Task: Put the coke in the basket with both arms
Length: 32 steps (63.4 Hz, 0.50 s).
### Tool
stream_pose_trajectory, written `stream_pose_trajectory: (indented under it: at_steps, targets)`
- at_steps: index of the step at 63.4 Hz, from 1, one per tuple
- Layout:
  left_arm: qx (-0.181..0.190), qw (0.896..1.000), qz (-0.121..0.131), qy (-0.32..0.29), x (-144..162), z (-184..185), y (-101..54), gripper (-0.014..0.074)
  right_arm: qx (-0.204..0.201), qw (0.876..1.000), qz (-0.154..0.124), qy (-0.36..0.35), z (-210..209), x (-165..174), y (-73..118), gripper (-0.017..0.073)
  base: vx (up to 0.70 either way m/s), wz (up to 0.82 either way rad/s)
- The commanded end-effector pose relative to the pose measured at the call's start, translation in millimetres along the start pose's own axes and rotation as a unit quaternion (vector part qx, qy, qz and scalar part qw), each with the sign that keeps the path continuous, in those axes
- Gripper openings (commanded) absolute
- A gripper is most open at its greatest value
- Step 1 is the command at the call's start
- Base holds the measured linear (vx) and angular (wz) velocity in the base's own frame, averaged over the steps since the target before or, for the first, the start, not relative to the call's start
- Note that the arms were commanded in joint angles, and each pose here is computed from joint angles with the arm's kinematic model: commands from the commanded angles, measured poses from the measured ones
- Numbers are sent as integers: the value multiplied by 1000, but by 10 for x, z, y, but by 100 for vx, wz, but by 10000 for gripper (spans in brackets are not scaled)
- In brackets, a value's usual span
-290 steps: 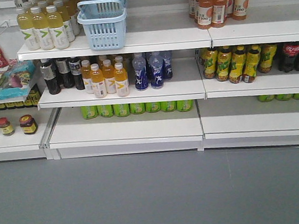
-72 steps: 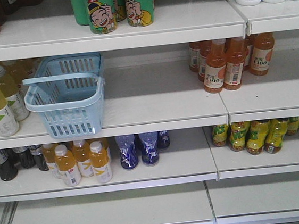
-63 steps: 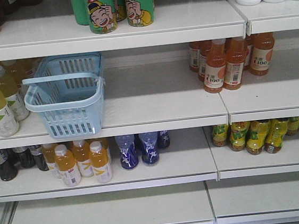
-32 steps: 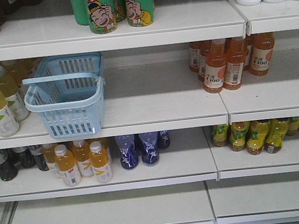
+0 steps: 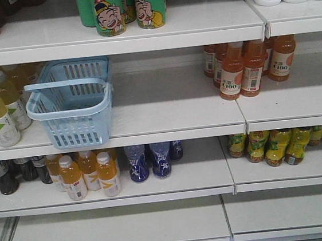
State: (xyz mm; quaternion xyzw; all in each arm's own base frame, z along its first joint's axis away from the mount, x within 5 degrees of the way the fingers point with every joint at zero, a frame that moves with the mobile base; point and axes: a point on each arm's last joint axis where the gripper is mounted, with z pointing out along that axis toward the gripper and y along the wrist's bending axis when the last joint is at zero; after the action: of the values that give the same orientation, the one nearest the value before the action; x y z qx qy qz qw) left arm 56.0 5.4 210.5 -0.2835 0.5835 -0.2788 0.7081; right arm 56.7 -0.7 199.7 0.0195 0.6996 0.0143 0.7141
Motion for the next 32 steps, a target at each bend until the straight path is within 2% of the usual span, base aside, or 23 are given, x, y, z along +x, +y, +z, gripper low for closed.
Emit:
stream_pose_trajectory:
  at_steps: [1, 4, 8, 14, 29, 31, 32]
  targets:
    - [47, 985, -151, -76, -146, -28, -57, -6, -3, 999, -6, -35, -8, -21, 6, -5, 0, 0]
    - [57, 972, -209, -93, -185, -36, -60, -6, -3, 999, -6, -35, -8, -21, 6, -5, 0, 0]
    - [73, 959, -248, -114, -230, -47, -70, -6, -3, 999, -6, -35, -8, -21, 6, -5, 0, 0]
    - [98, 947, -269, -144, -294, -69, -93, -6, -3, 999, -6, -35, -8, -21, 6, -5, 0, 0]
    - [144, 930, -269, -207, -419, -130, -137, -6, -3, 999, -6, -35, -8, -21, 6, -5, 0, 0]
    - [155, 920, -291, -210, -434, -138, -144, -6, -3, 999, -6, -35, -8, -21, 6, -5, 0, 0]
    - [162, 913, -311, -209, -440, -141, -149, -6, -3, 999, -6, -35, -8, -21, 6, -5, 0, 0]
